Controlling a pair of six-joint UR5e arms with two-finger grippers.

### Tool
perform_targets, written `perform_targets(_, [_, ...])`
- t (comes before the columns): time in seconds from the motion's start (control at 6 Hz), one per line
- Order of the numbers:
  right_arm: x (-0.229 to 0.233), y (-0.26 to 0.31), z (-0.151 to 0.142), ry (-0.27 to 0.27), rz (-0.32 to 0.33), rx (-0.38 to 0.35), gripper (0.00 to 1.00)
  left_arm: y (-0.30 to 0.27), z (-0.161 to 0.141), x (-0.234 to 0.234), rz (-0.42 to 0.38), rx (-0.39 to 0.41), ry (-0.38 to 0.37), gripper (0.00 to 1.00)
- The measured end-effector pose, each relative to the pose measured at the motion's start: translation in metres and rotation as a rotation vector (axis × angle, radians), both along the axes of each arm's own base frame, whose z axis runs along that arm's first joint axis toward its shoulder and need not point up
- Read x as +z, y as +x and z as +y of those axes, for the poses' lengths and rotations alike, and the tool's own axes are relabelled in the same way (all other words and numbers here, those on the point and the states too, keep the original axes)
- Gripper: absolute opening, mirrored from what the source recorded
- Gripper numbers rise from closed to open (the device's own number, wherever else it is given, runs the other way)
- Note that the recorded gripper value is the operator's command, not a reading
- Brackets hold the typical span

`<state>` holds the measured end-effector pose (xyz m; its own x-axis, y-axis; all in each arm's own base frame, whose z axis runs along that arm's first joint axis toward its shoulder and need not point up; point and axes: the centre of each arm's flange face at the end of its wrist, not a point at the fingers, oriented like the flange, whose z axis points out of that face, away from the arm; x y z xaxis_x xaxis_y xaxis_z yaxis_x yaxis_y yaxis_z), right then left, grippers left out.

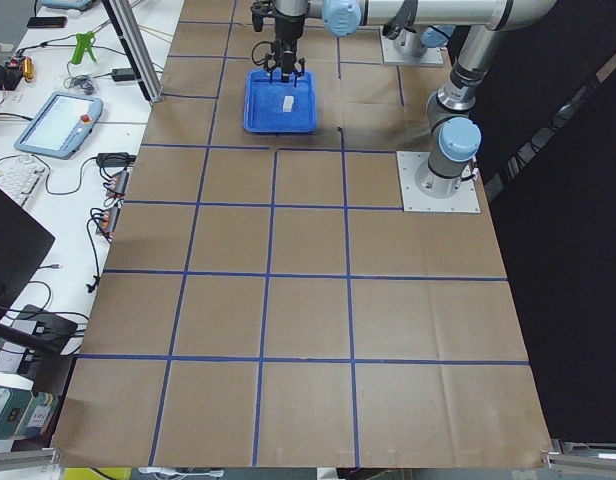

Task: Assemble white blocks and place on blue tray

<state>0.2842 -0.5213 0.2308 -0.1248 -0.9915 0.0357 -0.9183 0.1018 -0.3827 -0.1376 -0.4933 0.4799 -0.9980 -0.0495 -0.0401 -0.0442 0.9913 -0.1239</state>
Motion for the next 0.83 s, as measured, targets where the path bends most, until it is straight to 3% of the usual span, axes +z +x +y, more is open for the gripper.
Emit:
perform_targets(0.17, [0.029, -0.011, 0.001, 0.043, 0.057, -0.072, 1.00, 0.000, 0.000, 0.000, 0.000, 0.000, 0.000, 1.00])
perform_targets(0.33, [0.055, -0.026, 0.005, 0.091, 0.115, -0.189, 1.00, 0.000, 0.000, 0.001, 0.000, 0.000, -0.001, 0.99])
perform_targets(0.5, [0.079, -0.044, 0.013, 0.158, 0.143, -0.342, 1.00, 0.000, 0.000, 0.001, 0.000, 0.000, -0.001, 1.00])
perform_targets(0.83, [0.133, -0.086, 0.028, 0.224, 0.212, -0.664, 1.00, 0.000, 0.000, 0.000, -0.002, 0.001, 0.000, 0.99])
